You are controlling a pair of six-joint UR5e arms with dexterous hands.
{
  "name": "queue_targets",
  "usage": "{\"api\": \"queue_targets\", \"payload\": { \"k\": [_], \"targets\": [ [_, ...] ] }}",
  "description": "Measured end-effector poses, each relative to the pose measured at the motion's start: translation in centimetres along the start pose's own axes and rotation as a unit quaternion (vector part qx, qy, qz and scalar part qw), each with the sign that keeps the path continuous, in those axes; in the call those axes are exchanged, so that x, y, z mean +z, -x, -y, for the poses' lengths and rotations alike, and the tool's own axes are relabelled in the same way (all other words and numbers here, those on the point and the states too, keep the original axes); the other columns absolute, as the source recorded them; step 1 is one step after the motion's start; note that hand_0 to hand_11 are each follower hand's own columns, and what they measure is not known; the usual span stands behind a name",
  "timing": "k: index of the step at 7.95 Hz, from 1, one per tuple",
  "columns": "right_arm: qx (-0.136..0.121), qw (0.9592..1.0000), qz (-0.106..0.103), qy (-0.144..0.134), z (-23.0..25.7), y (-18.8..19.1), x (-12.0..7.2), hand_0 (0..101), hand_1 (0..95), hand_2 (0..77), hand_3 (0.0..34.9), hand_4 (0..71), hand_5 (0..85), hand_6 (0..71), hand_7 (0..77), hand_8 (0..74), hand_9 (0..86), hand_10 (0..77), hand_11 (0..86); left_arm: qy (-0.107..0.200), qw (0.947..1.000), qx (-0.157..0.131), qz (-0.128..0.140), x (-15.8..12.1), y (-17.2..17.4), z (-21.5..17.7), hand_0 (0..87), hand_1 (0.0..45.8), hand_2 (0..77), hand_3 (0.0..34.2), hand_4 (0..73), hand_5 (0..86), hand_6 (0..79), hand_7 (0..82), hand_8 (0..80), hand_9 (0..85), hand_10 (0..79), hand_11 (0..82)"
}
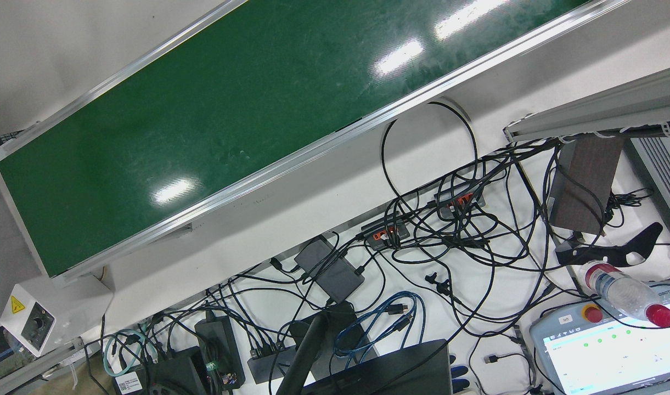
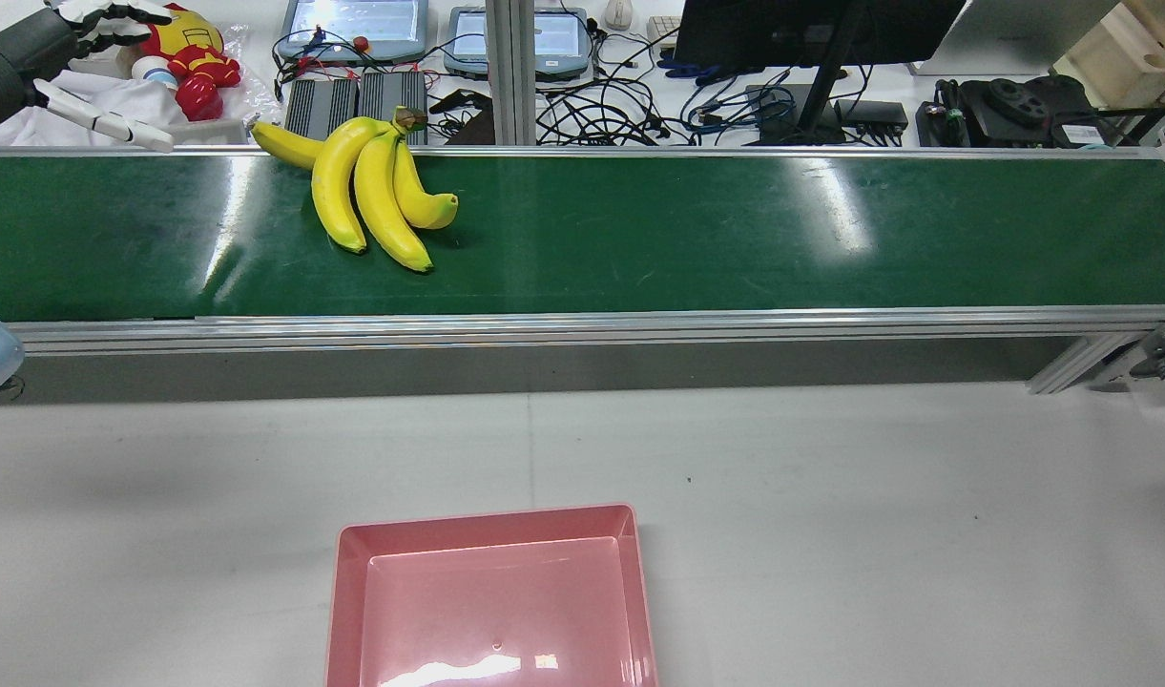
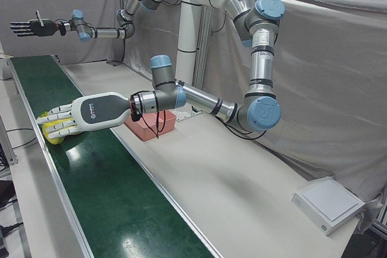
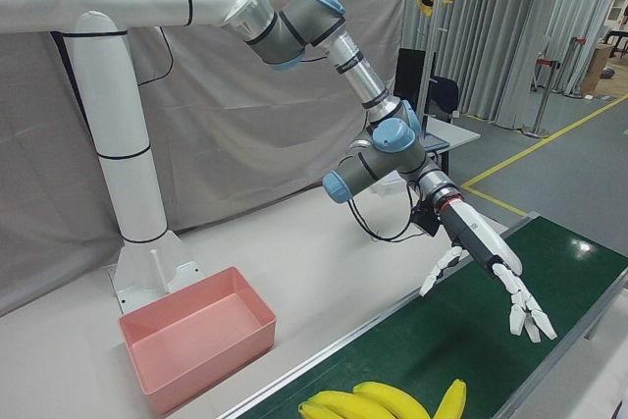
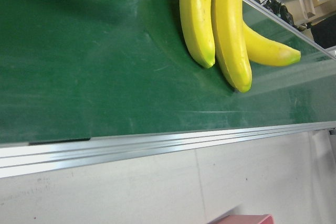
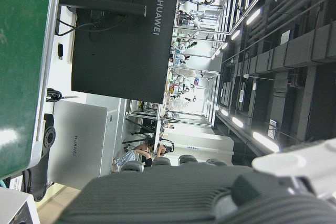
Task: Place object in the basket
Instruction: 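Reach the left hand forward to the bananas on the green belt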
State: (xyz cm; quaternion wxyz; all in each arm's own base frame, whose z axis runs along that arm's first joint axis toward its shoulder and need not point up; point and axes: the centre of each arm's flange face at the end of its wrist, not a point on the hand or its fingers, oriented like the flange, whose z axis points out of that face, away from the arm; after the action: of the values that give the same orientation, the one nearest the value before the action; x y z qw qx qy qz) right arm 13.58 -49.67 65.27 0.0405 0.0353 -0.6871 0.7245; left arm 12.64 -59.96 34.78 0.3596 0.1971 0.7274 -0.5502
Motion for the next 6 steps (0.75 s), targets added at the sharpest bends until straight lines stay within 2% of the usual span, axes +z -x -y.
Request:
{"api": "queue_targets", "payload": {
  "k": [1,2,3,4,6],
  "targets": [
    [0.000,1.0000,0.000,0.000,0.0,0.0,0.0,0,0.0,0.5,0.0,0.0,0.0,0.0,0.5,0.0,0.0,0.0,0.0,-0.001,1.0000,0.009,0.001,0.2,0.8,-1.0,56.7,20.2,11.4,0.1,11.4,25.6,3.8,9.3,13.6,13.1,3.8,9.3],
    [0.000,1.0000,0.000,0.000,0.0,0.0,0.0,0,0.0,0.5,0.0,0.0,0.0,0.0,0.5,0.0,0.0,0.0,0.0,-0.003,0.9998,0.018,0.002,0.4,1.7,-1.8,56.7,20.2,11.4,0.1,11.4,25.6,3.8,9.3,13.6,13.1,4.9,9.3],
    [0.000,1.0000,0.000,0.000,0.0,0.0,0.0,0,0.0,0.5,0.0,0.0,0.0,0.0,0.5,0.0,0.0,0.0,0.0,-0.004,0.9996,0.026,0.005,0.7,2.8,-2.5,56.0,20.2,14.7,0.1,12.5,28.4,3.8,10.4,13.6,13.6,4.9,10.4],
    [0.000,1.0000,0.000,0.000,0.0,0.0,0.0,0,0.0,0.5,0.0,0.0,0.0,0.0,0.5,0.0,0.0,0.0,0.0,-0.006,0.9994,0.031,0.011,1.2,3.9,-2.6,56.1,20.7,16.9,0.1,9.8,28.4,3.8,10.4,13.6,13.6,4.9,10.4],
    [0.000,1.0000,0.000,0.000,0.0,0.0,0.0,0,0.0,0.5,0.0,0.0,0.0,0.0,0.5,0.0,0.0,0.0,0.0,-0.011,0.9990,0.037,0.022,2.1,5.5,-2.2,56.0,20.7,18.0,0.2,9.8,28.9,3.8,8.7,13.6,13.6,4.9,9.3]
  ]
}}
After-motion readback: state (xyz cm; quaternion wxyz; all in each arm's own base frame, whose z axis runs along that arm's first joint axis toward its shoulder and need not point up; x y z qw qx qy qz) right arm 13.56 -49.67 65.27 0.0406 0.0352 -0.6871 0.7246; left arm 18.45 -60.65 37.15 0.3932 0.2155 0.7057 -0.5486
